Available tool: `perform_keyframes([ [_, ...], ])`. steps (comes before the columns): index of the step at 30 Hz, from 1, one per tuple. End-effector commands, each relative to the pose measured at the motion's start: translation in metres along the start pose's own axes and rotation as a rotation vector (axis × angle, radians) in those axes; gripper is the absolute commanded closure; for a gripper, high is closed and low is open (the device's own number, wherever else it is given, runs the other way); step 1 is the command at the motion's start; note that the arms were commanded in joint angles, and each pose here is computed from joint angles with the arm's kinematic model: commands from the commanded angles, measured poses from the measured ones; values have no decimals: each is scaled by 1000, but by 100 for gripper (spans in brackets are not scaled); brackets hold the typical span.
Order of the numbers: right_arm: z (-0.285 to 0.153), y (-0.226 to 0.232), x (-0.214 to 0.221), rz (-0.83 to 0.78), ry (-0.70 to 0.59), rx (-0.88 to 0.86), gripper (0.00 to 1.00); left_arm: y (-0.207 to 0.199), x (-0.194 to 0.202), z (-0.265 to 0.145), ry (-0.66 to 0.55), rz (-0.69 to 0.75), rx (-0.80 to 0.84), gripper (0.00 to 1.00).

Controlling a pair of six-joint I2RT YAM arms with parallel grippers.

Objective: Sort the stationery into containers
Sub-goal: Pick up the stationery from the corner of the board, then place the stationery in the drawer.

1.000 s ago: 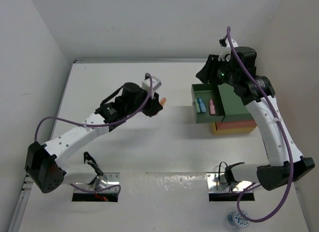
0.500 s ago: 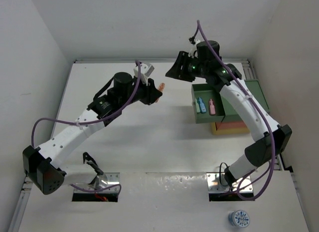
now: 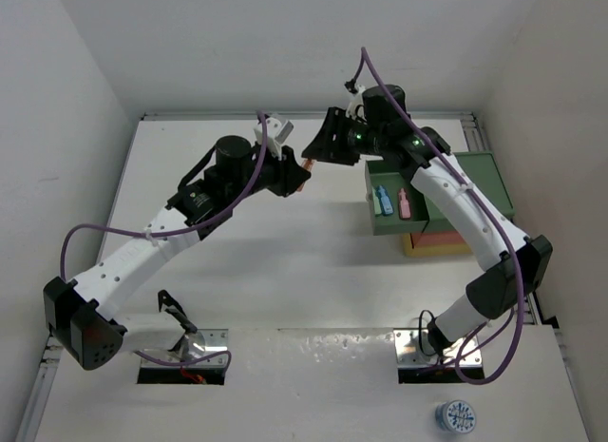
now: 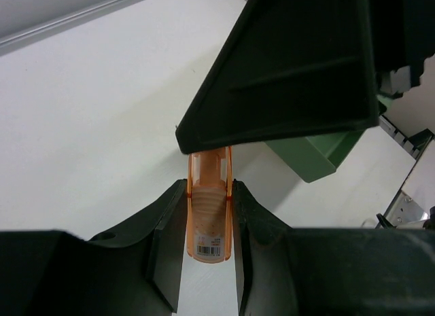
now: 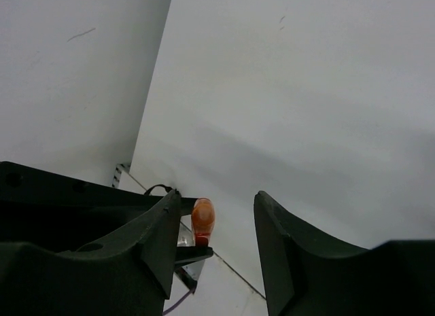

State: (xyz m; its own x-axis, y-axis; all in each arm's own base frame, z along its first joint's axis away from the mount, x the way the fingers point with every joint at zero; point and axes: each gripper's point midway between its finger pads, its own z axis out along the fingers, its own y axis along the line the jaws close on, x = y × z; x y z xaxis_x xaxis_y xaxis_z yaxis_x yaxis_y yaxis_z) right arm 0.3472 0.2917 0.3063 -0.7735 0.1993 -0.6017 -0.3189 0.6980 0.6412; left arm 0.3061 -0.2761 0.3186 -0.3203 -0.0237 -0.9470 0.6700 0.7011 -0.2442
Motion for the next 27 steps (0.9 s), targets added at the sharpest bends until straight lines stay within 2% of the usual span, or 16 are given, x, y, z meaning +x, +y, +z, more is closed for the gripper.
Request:
perform_keyframes([
  [1, -3, 16, 4, 3, 5, -68, 53, -2, -40, 0, -115, 14, 7, 100],
  [4, 2, 16, 10, 15, 25, -77, 55, -1, -45, 1, -124, 18, 4, 100],
  [6, 5, 18, 17, 18, 45, -86, 62, -1, -48, 1, -129, 20, 1, 100],
  [8, 6, 19, 20, 19, 52, -93, 72, -1, -48, 3, -125, 22, 3, 100],
  [9, 7, 19, 20, 17, 53, -93, 83, -1, -49, 4, -128, 23, 5, 100],
  [10, 6, 19, 20, 15, 53, -93, 87, 0, -48, 4, -124, 22, 2, 99],
  [11, 5, 18, 18, -5, 47, -89, 90, -1, -47, 4, -121, 20, 3, 93],
  [12, 3, 17, 15, -14, 38, -85, 98, 0, -46, 4, -119, 21, 1, 86],
  [13, 1, 14, 13, -16, 36, -73, 100, 0, -44, 4, -111, 21, -1, 58],
  [15, -7, 5, 4, -22, 7, -48, 100, 2, -41, 4, -99, 37, -2, 36],
  [16, -13, -6, -2, -25, -7, -21, 100, 6, -37, 2, -85, 36, -19, 18],
  [18, -25, -21, -7, -24, -8, 23, 100, 12, -33, -1, -66, 43, -40, 4],
  [19, -38, -30, -23, -71, -42, 47, 100, 16, -34, -4, -67, 52, -50, 0],
  [24, -89, -79, -45, -229, -72, 294, 100, 27, -12, -6, 17, 66, -23, 0],
  [27, -109, -98, -44, -292, -19, 397, 100, 32, 2, -2, 65, 50, -9, 0],
])
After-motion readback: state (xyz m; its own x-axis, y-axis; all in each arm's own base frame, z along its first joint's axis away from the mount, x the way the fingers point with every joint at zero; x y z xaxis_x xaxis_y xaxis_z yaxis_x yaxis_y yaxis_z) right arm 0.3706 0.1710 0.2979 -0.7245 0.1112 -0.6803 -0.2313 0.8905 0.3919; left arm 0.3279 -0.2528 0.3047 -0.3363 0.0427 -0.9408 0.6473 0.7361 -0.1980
